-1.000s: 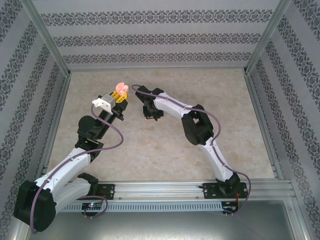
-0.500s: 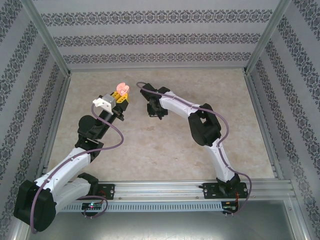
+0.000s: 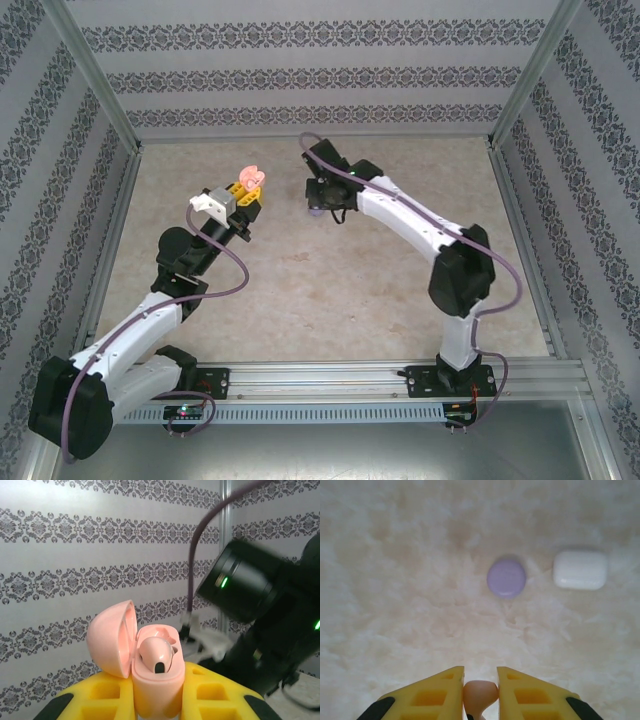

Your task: Insert the wireless bluetooth earbuds into the charging case

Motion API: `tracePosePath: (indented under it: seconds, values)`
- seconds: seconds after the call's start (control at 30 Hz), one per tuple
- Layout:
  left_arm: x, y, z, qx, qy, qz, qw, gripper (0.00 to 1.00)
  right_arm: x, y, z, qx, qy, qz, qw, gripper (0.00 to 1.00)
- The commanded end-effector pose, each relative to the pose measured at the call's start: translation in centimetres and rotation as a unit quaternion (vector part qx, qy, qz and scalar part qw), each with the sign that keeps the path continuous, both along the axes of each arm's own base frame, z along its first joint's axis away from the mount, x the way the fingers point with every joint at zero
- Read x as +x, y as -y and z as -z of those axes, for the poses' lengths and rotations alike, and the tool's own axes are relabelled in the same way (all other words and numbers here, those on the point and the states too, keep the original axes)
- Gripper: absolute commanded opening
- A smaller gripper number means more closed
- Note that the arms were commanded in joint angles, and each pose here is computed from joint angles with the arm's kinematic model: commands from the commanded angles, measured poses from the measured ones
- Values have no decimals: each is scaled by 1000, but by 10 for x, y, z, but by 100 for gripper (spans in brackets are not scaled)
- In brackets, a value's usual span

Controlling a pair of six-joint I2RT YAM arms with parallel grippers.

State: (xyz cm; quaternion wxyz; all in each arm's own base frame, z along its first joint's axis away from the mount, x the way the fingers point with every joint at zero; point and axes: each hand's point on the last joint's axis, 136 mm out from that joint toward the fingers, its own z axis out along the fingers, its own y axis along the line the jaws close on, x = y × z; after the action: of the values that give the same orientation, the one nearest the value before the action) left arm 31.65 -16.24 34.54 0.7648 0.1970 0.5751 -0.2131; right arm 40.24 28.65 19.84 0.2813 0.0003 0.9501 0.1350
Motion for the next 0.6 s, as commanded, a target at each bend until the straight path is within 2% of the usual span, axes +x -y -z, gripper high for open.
tracePosePath:
  seconds: [0.0,0.3,0.57]
  values:
    - [-3,6,-19,9,33,22,999,0,-2,8,-53,29,64,-9,998,22]
    - [-1,25,-16,29,36,71,996,0,-31,15,-165,111,192,-44,974,24]
    - [-3,57,-18,54,53,123,990,0,-64,15,-219,173,266,-77,945,24]
